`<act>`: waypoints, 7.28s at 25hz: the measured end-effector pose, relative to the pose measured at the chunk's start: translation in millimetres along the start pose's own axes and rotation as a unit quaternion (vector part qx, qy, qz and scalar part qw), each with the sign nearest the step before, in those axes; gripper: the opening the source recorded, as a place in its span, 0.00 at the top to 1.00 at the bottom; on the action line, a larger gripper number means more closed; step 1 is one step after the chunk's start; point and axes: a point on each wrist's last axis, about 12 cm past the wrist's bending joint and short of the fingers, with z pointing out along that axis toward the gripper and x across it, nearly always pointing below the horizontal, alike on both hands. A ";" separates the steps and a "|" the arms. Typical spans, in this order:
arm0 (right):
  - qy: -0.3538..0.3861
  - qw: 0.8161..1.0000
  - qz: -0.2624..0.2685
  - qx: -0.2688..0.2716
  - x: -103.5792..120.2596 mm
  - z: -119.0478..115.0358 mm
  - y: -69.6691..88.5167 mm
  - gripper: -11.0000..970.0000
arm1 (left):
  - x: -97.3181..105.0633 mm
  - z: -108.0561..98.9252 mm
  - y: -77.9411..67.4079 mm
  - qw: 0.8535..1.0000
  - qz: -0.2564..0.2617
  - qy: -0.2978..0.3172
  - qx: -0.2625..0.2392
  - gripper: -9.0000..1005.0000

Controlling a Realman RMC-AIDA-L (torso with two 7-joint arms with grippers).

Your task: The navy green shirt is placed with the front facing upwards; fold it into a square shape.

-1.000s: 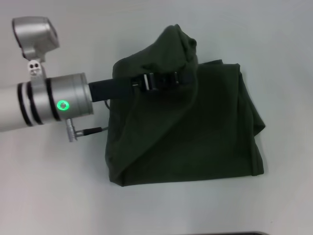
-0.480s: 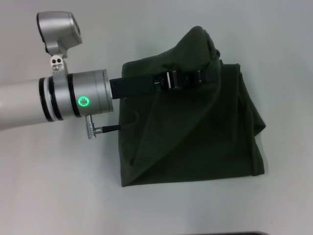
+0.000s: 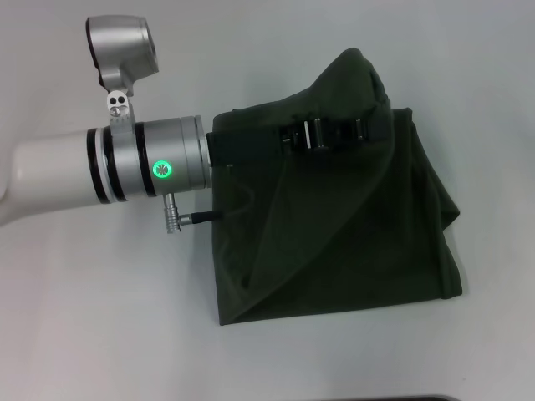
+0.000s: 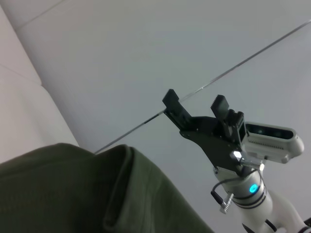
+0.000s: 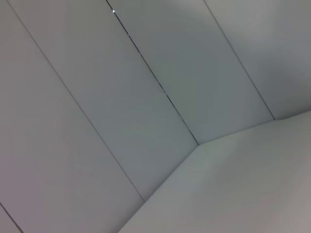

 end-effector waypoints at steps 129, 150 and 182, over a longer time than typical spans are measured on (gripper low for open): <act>0.403 0.892 -0.095 -0.180 107.0 86.5 57.6 0.95 | 12.9 -159.3 -8.5 0.936 0.212 -0.259 -0.111 0.10; 0.409 0.889 -0.084 -0.189 123.1 43.9 52.7 0.94 | 9.8 -154.6 0.2 0.932 0.203 -0.267 -0.135 0.10; 0.333 0.927 -0.089 -0.146 77.4 43.7 42.1 0.51 | -0.5 -144.9 5.1 0.929 0.226 -0.254 -0.150 0.10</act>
